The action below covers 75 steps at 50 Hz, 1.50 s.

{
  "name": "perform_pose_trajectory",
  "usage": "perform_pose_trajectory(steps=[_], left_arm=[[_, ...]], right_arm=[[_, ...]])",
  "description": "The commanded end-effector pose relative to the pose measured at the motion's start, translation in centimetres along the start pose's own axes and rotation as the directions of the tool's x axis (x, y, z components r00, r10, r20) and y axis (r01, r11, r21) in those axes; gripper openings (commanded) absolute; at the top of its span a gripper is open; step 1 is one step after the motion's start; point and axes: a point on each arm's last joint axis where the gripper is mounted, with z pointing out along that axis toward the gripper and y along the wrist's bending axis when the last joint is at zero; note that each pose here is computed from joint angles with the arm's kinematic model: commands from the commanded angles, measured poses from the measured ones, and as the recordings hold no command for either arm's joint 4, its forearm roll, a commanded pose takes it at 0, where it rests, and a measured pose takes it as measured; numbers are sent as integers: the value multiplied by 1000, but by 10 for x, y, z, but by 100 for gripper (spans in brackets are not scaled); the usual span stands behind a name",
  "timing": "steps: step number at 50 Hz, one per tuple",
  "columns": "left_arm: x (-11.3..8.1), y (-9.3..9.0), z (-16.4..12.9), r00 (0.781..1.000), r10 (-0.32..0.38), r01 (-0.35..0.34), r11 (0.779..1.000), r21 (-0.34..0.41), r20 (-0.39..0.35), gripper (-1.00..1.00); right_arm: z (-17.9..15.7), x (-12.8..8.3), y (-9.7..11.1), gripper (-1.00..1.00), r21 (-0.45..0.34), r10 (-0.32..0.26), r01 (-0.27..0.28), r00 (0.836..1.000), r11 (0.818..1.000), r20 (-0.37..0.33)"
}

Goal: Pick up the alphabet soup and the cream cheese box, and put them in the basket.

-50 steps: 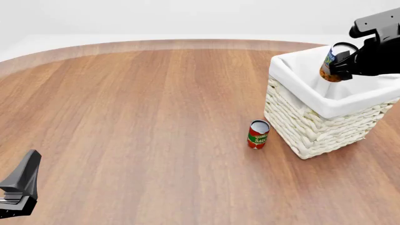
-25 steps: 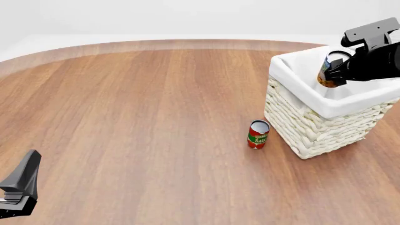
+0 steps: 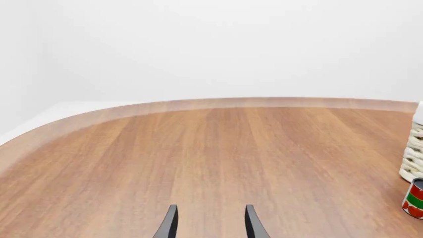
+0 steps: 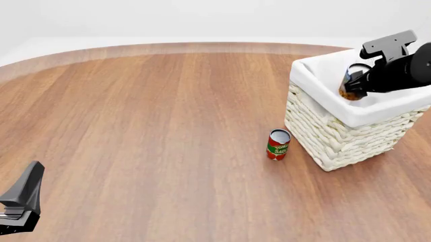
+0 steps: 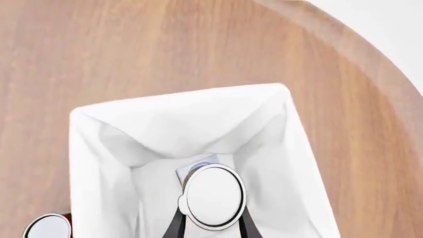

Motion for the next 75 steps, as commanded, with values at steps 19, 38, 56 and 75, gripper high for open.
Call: perform_pose_trajectory(steps=[19, 38, 56, 75], left_arm=[[0, 0, 0, 1000, 0, 0, 1000, 0, 0, 100], [0, 0, 0, 1000, 0, 0, 1000, 0, 0, 100], [0, 0, 0, 1000, 0, 0, 1000, 0, 0, 100], [0, 0, 0, 1000, 0, 0, 1000, 0, 0, 100]], right_arm=[[11, 2, -1, 100, 2, 18, -18, 1000, 1000, -10], [-1, -4, -2, 100, 5, 22, -22, 1000, 1000, 10], [-40, -13, -3, 100, 18, 50, -51, 996, 999, 69], [-69, -19, -5, 100, 27, 58, -61, 993, 998, 104]])
